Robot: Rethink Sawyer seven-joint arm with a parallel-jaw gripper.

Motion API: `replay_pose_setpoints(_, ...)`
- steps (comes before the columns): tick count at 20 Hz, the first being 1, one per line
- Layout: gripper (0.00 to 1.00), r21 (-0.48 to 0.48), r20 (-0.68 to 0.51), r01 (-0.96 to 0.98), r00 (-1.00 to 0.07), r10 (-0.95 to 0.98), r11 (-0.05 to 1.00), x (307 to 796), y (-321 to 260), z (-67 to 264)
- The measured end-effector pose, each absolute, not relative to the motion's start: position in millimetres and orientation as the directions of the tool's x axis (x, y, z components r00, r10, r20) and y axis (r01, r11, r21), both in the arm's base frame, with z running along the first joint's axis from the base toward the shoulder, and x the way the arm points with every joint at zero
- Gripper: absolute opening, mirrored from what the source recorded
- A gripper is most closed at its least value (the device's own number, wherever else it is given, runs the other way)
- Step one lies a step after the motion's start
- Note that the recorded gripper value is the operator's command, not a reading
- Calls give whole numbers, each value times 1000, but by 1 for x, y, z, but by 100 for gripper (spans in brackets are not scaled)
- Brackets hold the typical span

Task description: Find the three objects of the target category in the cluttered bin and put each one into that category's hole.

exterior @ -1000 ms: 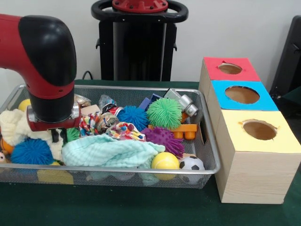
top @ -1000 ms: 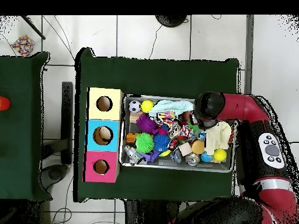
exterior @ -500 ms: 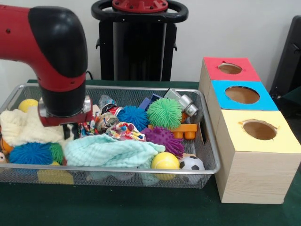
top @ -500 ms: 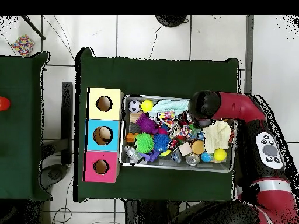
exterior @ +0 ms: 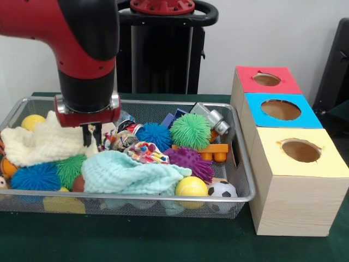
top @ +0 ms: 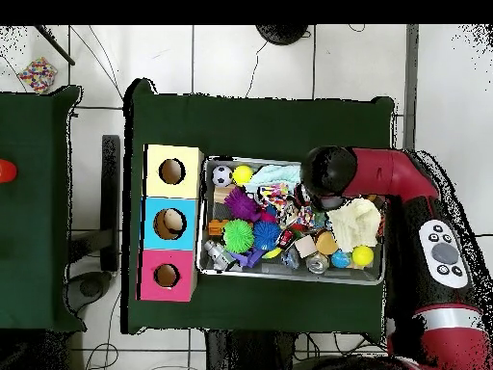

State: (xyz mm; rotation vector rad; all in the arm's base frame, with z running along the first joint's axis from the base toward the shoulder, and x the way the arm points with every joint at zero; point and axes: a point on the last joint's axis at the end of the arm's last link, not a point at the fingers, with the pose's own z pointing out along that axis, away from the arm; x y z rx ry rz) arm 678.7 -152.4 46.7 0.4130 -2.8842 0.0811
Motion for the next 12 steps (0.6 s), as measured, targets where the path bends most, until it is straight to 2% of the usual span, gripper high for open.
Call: replay_pose_setpoints(12, 0, 2, 215, -258, -944, -252, 966, 680, -131, 79)
